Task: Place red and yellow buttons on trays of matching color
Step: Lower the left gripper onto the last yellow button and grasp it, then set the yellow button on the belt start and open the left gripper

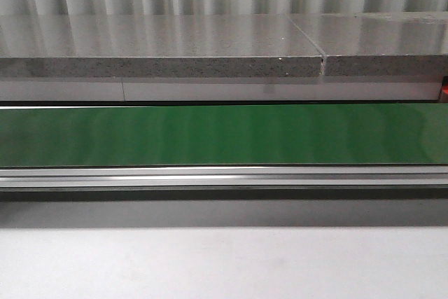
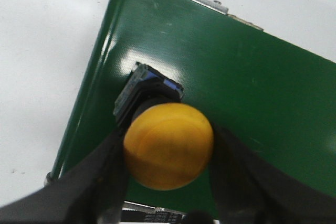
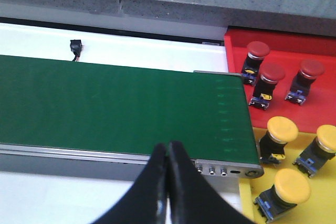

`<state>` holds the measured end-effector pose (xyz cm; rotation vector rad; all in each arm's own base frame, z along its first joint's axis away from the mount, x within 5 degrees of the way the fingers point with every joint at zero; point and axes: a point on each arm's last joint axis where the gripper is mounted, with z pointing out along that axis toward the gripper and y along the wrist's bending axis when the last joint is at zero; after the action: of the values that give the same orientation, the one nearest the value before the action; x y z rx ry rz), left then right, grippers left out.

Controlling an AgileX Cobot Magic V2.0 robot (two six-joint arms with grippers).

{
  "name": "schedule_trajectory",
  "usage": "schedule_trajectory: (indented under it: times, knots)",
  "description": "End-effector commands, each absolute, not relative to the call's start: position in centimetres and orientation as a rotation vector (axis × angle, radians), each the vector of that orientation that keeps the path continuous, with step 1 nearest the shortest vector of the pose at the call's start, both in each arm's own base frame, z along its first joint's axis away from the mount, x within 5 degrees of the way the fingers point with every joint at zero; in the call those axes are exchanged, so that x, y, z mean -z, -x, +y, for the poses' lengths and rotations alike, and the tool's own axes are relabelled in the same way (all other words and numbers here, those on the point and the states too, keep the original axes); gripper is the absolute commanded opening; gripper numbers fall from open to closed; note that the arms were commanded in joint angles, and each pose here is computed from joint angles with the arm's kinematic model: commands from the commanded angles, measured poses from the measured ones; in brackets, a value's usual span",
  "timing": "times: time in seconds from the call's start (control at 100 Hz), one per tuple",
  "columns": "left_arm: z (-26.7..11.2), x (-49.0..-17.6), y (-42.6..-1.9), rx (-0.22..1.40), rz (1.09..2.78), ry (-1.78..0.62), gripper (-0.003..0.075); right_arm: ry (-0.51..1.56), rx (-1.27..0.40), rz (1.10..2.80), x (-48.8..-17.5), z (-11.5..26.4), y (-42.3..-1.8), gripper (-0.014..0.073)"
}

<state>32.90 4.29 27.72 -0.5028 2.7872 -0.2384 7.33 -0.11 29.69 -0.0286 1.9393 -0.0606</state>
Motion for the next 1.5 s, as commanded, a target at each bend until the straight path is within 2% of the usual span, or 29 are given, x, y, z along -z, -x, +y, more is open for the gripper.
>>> schedule_trajectory:
  times: [0.0,0.11,0.26,0.31,0.53,0.73,0.92,1.22,1.49]
  knots:
    - [4.0,-29.6,-32.9,0.257,2.704,0.486,0.0263,0.023,0.071,1.842,-31.2,-0.2,-7.5,-0.0071]
    - [4.0,-29.6,-32.9,0.259,2.706,0.486,0.0302,0.023,0.071,1.842,-31.2,-0.2,-7.5,-0.0071]
    - [3.9,-29.6,-32.8,0.262,2.707,0.487,0.0495,0.023,0.071,1.842,-31.2,-0.2,-7.5,-0.0071]
    - [3.9,-29.6,-32.8,0.264,2.707,0.488,0.0514,0.023,0.071,1.842,-31.2,-0.2,-7.5,-0.0071]
    - [4.0,-30.3,-33.1,0.266,2.671,0.484,0.0515,0.023,0.071,1.842,-31.2,-0.2,-7.5,-0.0071]
    - [4.0,-33.0,-34.1,0.322,2.552,0.486,0.0514,0.023,0.071,1.841,-31.2,-0.2,-7.5,-0.0071]
    - [6.3,-34.7,-34.1,0.270,2.483,0.535,0.0512,0.023,0.071,1.841,-31.2,-0.2,-7.5,-0.0071]
    - [11.9,-32.1,-33.6,0.210,2.552,0.748,0.0512,0.023,0.071,1.841,-31.2,-0.2,-7.5,-0.0071]
    - [13.8,-28.6,-34.7,0.147,2.639,0.793,0.0512,0.023,0.071,1.841,-31.2,-0.2,-7.5,-0.0071]
